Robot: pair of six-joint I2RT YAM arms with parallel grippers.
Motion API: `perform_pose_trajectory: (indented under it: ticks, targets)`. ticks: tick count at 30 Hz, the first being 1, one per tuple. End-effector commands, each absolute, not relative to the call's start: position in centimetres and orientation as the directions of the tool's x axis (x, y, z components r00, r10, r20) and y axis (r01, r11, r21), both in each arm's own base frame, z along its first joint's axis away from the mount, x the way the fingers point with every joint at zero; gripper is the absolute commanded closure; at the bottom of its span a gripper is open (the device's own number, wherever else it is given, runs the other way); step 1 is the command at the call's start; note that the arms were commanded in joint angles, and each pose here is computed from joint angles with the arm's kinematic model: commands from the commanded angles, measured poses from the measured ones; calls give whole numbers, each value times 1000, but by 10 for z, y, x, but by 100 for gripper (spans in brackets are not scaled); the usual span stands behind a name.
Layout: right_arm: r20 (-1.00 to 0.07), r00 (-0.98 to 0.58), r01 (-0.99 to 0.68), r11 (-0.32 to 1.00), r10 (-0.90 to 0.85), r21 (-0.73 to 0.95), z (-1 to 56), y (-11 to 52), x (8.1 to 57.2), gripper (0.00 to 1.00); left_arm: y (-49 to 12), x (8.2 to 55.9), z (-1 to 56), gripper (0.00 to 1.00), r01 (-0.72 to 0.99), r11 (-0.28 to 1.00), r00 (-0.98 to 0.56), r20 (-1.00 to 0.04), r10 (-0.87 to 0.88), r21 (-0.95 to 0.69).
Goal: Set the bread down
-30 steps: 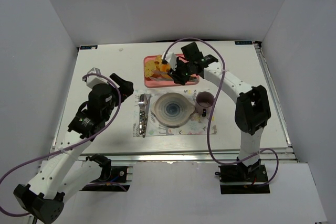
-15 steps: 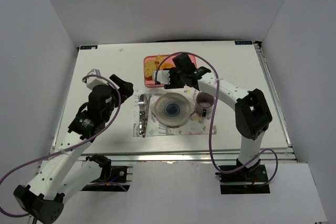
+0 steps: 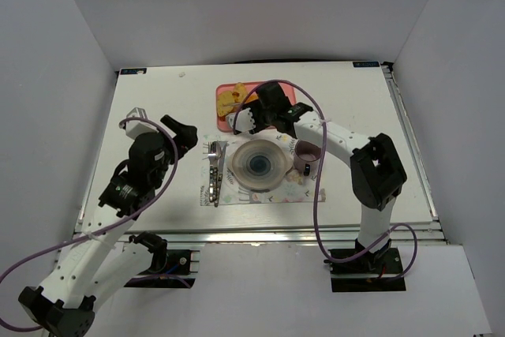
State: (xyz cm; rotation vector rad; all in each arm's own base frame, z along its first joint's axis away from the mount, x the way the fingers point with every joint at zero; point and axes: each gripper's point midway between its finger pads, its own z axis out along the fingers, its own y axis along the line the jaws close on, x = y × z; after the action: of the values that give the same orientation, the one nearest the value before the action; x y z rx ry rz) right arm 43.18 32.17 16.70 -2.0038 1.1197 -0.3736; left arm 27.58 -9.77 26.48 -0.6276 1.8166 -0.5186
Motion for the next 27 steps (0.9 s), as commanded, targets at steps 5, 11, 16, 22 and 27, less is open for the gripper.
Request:
perform_pose_trajectory:
  ticks: [5, 11, 16, 22, 27]
  targets:
    - [53, 624, -481, -436, -780, -760, 166, 325, 448, 47, -90, 269, 265, 2, -172, 748, -233, -711, -663, -641]
    - [78, 603, -479, -438, -794, -761, 158, 329, 461, 47, -88, 267, 266, 2, -175, 747, -226, -713, -664, -641]
    - [92, 590, -468, -433, -802, -770, 155, 330, 467, 48, -87, 267, 266, 2, -175, 743, -222, -710, -669, -646]
    - [91, 575, -439, -400, -813, -805, 166, 334, 475, 65, -87, 267, 267, 2, -173, 742, -220, -709, -670, -647]
    - [96, 562, -435, -393, -821, -810, 168, 332, 477, 92, -88, 267, 268, 2, -171, 742, -220, -709, -670, -648]
